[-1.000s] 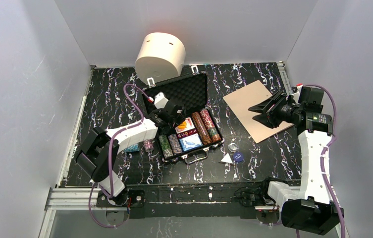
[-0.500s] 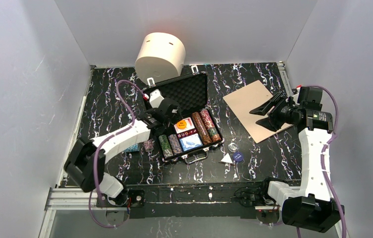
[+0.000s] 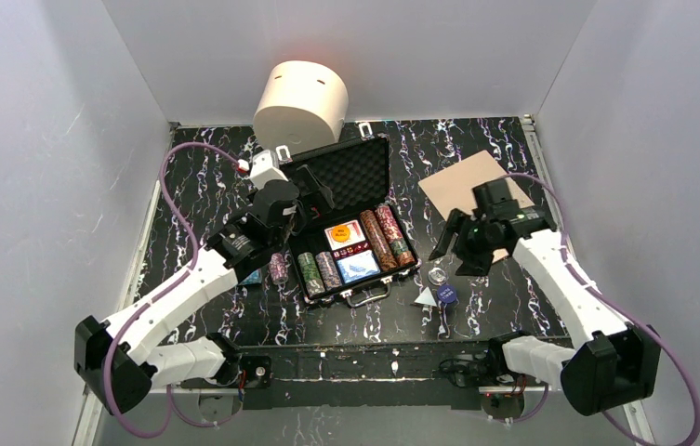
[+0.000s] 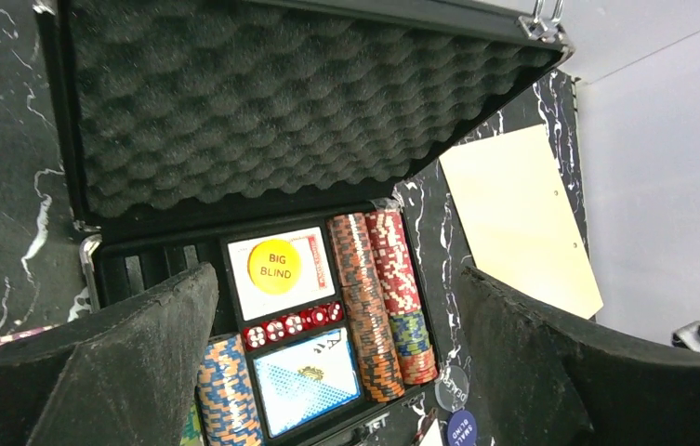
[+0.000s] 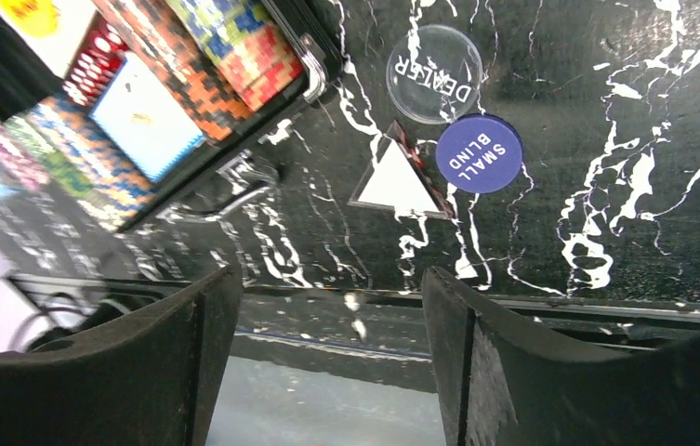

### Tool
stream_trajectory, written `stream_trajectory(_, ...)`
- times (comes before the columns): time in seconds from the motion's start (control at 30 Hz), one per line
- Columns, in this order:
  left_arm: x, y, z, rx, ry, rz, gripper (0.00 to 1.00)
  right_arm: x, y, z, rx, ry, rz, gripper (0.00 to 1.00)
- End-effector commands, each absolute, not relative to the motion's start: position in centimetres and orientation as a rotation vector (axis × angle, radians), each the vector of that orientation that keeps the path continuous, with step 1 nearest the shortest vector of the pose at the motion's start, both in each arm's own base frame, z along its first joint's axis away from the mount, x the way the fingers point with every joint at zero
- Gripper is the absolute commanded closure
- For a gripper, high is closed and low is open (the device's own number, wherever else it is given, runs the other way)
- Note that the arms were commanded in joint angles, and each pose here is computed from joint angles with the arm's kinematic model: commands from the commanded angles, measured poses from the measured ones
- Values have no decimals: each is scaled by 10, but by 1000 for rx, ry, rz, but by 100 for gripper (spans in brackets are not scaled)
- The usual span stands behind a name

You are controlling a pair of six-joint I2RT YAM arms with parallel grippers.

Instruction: Pack up texas hold em set

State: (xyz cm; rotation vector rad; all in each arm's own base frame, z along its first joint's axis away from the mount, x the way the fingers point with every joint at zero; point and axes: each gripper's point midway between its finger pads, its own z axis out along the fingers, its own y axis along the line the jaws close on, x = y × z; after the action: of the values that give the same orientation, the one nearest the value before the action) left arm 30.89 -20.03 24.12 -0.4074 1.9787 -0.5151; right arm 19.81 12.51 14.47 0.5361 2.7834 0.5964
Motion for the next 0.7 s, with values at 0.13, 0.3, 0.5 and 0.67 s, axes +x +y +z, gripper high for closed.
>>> stream_trajectory(0.13, 309, -179, 280, -357, 1875, -444, 2, 185, 140, 108, 579, 2783, 244, 8)
stream_trajectory(0.3, 304, -203, 293, -218, 1850, -574, 2, 177, 165, 86, 696, 2772, 214, 2)
stream_trajectory(0.5, 299, -197, 286, -206, 1869, -551, 2, 158, 155, 59, 883, 2797, 40, 2)
stream_trajectory(0.67, 294, -195, 279, -200, 1897, -547, 2, 149, 151, 45, 1015, 2766, 51, 8)
